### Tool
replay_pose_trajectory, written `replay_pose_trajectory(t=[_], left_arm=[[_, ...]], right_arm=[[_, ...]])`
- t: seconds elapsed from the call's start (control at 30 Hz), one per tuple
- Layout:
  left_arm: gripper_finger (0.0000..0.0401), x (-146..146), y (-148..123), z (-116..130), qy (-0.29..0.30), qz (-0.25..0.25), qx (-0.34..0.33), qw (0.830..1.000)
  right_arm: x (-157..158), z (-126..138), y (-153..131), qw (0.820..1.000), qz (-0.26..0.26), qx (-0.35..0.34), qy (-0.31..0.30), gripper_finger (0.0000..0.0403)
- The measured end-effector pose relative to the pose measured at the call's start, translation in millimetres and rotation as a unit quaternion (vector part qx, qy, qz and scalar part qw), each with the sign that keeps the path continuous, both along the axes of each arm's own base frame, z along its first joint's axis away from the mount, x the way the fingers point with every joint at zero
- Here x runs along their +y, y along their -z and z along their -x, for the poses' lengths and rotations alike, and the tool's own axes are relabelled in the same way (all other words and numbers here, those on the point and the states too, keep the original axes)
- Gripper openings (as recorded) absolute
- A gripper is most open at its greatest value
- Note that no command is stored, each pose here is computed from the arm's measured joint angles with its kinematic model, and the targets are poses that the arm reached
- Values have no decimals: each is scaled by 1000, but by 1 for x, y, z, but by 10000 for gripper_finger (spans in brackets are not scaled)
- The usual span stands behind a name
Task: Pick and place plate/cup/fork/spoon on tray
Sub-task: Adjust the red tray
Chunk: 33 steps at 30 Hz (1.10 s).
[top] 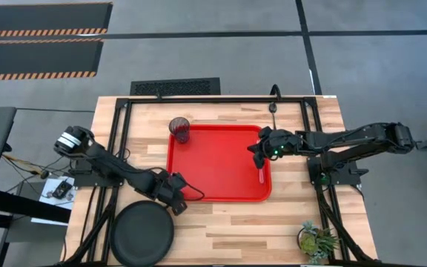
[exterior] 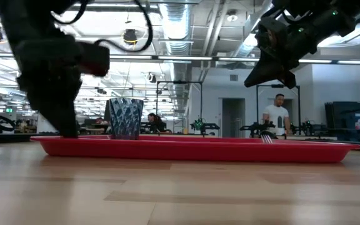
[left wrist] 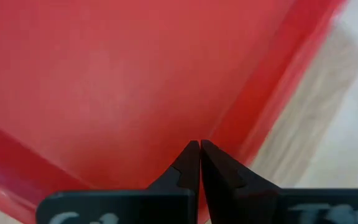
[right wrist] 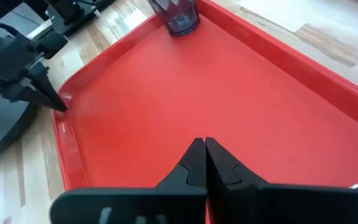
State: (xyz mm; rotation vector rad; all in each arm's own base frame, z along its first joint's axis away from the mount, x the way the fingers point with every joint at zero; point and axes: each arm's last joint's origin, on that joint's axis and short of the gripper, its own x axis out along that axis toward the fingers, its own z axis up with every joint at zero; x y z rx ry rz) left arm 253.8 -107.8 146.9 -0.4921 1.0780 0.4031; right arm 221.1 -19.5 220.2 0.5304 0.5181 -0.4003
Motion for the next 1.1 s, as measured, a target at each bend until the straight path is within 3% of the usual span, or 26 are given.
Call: replay_pose_trajectory(t=[0.23,0.63,0.87,1.1], left_arm=[[0,-2,8,-2,-33,25,10,999],[0,-16,4,-2,-11,68,-9,998],[0,-16,1,0,-4,64,-9,998],[0,-12,-9,7,0,49,-11,999]], right_arm=[[2,0,0,1000,-1,1,-13,6],[3,0,0,1000,-8,2,-24,6],[3,0,1,1000,-10,8,-24,6],[36,15,19,981,-89,124,-122,4]])
